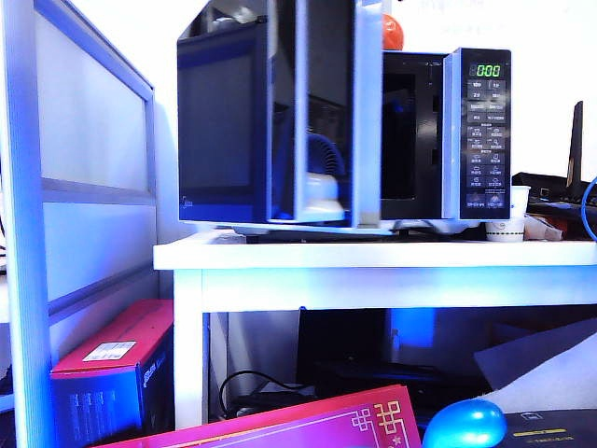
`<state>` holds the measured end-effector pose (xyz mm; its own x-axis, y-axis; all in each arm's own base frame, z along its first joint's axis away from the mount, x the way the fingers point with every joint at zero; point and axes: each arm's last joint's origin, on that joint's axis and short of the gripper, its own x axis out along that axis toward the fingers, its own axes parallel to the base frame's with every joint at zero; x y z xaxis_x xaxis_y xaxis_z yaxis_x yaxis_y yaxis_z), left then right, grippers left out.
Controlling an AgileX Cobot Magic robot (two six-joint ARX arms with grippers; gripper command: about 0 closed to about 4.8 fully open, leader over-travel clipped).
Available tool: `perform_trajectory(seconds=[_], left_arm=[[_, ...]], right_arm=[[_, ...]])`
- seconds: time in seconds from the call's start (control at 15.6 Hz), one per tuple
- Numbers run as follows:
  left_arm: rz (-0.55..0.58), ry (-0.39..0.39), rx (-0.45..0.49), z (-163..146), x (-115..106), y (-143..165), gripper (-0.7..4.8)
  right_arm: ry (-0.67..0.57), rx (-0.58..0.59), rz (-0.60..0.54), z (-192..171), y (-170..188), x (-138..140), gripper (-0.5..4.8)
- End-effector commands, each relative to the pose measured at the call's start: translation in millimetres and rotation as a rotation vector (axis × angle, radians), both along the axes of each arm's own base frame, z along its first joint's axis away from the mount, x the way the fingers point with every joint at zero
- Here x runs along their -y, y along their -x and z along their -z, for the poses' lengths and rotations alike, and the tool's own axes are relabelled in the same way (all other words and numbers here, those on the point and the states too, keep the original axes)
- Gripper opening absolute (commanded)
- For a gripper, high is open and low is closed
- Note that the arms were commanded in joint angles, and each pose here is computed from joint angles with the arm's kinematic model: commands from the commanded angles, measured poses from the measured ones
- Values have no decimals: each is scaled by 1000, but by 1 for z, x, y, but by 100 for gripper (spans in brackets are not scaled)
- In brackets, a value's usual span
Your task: Open the microwave door, place the orange inside the microwave, then close the microwave door.
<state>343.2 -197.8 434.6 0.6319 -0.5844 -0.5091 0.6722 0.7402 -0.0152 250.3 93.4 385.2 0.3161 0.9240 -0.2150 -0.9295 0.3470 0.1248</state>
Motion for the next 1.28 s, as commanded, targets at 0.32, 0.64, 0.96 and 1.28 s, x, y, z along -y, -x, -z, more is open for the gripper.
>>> perform_trajectory(seconds=[0.32,0.64,0.96,1.28], left_arm=[[-44,-97,-66,-6,-14,22,-5],[-39,-114,-54,-7,-15,24,-5],[-91,-155,-37,-6,-17,23,-5],[-82,-165,-32,-5,-17,22,-5]], right_arm=[[-60,369,474,-27,-30,-2,0],[-203,549,818,-27,-72,-5,23],[-205,547,895,-41,-120,-16,195],[-190,531,920,-39,-153,-24,479]])
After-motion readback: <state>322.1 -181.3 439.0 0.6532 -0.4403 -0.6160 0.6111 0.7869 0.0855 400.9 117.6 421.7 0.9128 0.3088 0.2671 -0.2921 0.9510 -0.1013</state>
